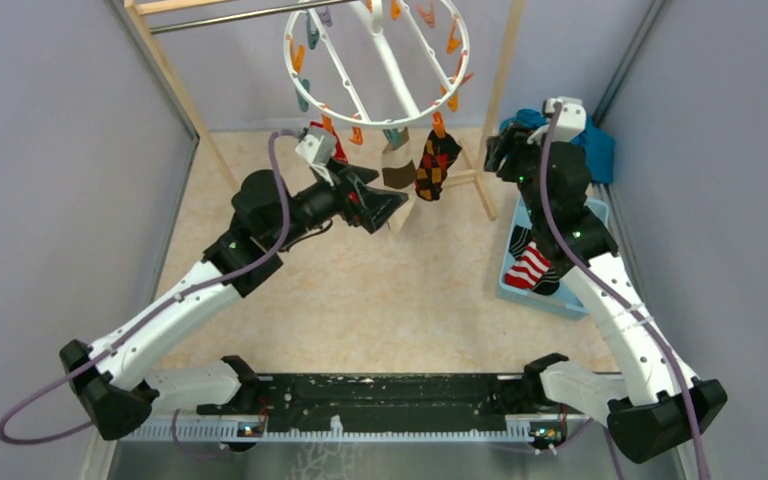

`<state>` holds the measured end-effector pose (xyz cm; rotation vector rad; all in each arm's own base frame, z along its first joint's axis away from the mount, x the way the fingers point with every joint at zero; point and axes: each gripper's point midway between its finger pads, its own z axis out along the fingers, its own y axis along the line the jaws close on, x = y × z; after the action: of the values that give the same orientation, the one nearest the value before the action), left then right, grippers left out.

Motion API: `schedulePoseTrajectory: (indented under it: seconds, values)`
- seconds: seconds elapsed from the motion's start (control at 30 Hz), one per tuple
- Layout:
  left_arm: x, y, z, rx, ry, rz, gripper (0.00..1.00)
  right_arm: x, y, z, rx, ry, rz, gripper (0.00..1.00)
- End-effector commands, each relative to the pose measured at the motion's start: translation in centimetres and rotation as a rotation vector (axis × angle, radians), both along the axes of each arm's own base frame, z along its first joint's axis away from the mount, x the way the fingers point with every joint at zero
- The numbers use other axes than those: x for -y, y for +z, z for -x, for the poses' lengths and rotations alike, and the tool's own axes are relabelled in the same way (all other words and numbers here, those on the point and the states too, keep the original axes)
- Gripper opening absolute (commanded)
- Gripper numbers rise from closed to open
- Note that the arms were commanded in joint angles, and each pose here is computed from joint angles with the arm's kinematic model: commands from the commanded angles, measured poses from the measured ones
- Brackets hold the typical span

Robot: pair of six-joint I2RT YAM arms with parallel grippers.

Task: Clip the socks to the hanger
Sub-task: Rotate the hanger at the clothesline.

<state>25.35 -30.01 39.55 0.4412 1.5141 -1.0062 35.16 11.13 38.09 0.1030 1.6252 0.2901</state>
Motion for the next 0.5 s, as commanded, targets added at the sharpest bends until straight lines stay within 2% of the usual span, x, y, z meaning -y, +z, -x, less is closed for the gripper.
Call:
schedulePoseTrajectory:
  seconds: [0.0, 0.1, 0.2, 0.33, 0.47]
  values:
    - [4.9, 2.1, 0.7, 0.107, -0.135, 0.037, 0.99, 3.2, 1.6, -1.2, 0.008, -0.076, -0.069, 0.57]
    - [8.4, 0.9, -0.4, 0.117, -0.162, 0.004, 0.99, 3.3, 1.2, -2.7, -0.014, -0.077, -0.063, 0.56]
    - [9.7, -0.6, -3.6, 0.135, -0.066, -0.045, 0.99, 2.2, 0.9, -4.0, -0.030, -0.032, -0.059, 0.56]
    - [7.3, -3.2, -9.8, 0.133, 0.194, -0.175, 0.99, 0.9, 1.0, -5.0, -0.033, 0.024, -0.061, 0.56]
    - [3.3, -4.1, -12.6, 0.140, 0.370, -0.248, 0.99, 0.1, 0.7, -5.9, -0.044, 0.053, -0.051, 0.56]
